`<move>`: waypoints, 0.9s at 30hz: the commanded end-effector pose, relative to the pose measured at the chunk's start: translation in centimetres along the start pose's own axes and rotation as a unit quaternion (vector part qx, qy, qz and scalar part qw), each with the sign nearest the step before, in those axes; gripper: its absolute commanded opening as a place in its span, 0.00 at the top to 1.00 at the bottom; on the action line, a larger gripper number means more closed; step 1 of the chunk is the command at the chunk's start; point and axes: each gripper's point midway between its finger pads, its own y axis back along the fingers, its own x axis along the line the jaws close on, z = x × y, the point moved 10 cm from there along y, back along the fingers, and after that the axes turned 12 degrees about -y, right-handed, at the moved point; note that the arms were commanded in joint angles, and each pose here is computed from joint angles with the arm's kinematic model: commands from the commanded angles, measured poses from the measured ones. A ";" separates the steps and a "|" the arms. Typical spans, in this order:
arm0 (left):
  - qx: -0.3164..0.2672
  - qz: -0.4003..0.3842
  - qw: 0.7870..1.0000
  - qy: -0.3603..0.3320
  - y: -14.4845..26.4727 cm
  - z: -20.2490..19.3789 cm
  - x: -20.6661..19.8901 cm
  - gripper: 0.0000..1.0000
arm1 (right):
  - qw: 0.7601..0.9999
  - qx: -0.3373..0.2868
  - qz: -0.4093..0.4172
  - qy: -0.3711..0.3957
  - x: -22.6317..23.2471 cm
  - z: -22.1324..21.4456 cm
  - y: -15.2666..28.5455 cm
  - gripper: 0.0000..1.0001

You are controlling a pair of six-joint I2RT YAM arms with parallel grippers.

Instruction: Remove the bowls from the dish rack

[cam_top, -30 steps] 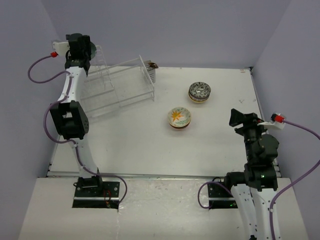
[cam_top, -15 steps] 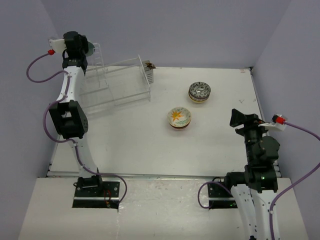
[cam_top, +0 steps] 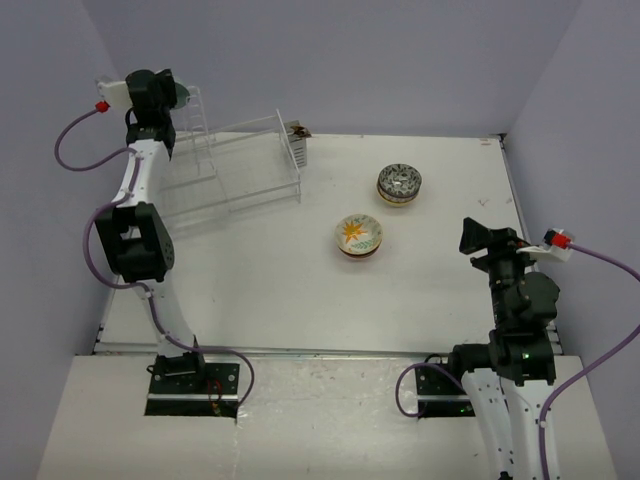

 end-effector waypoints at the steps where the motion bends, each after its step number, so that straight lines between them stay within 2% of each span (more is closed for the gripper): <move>1: -0.051 -0.142 0.988 0.016 4.3 3.8 -8.0 1.00 | 1.000 -0.011 0.009 0.002 0.2 0.2 -0.3 0.34; 4: -0.076 -0.166 0.983 0.015 5.4 4.5 -9.5 1.00 | 1.000 -0.009 0.012 0.004 0.3 0.2 -0.3 0.34; 11: -0.079 -0.214 0.974 0.001 7.2 5.0 -12.2 1.00 | 1.000 -0.006 0.015 0.005 0.3 0.2 -0.3 0.34; 13: -0.085 -0.261 0.961 -0.038 8.4 4.9 -13.7 1.00 | 1.000 -0.003 0.018 0.008 0.3 0.2 -0.3 0.34; 17: -0.033 -0.349 0.927 -0.134 12.9 2.3 -17.9 1.00 | 1.000 0.011 0.022 0.016 0.5 0.1 -0.6 0.34; 18: -0.038 -0.367 0.910 -0.188 14.2 1.4 -18.6 1.00 | 0.999 0.016 0.023 0.019 0.6 0.0 -0.7 0.34; 20: 0.007 -0.427 0.873 -0.237 19.5 -1.8 -20.7 1.00 | 0.999 0.036 0.028 0.022 0.8 -0.2 -1.0 0.34; 21: 0.007 -0.450 0.846 -0.287 21.0 -3.1 -20.6 1.00 | 0.998 0.042 0.031 0.026 0.9 -0.2 -1.1 0.34; 22: 0.046 -0.475 0.826 -0.300 24.5 -6.0 -20.0 1.00 | 0.998 0.046 0.030 0.030 0.9 -0.2 -1.3 0.34; 23: 0.058 -0.477 0.819 -0.313 26.2 -7.6 -19.3 1.00 | 0.997 0.064 0.042 0.032 1.2 -0.4 -1.2 0.34; 24: 0.081 -0.504 0.788 -0.344 29.1 -10.3 -18.9 1.00 | 0.996 0.073 0.046 0.037 1.4 -0.3 -1.4 0.34; 26: 0.156 -0.500 0.758 -0.389 31.9 -13.0 -16.5 1.00 | 0.992 0.100 0.067 0.037 1.9 -0.5 -1.5 0.34; 27: 0.188 -0.524 0.720 -0.414 34.8 -14.9 -15.9 1.00 | 0.990 0.118 0.064 0.040 2.0 -0.7 -2.1 0.34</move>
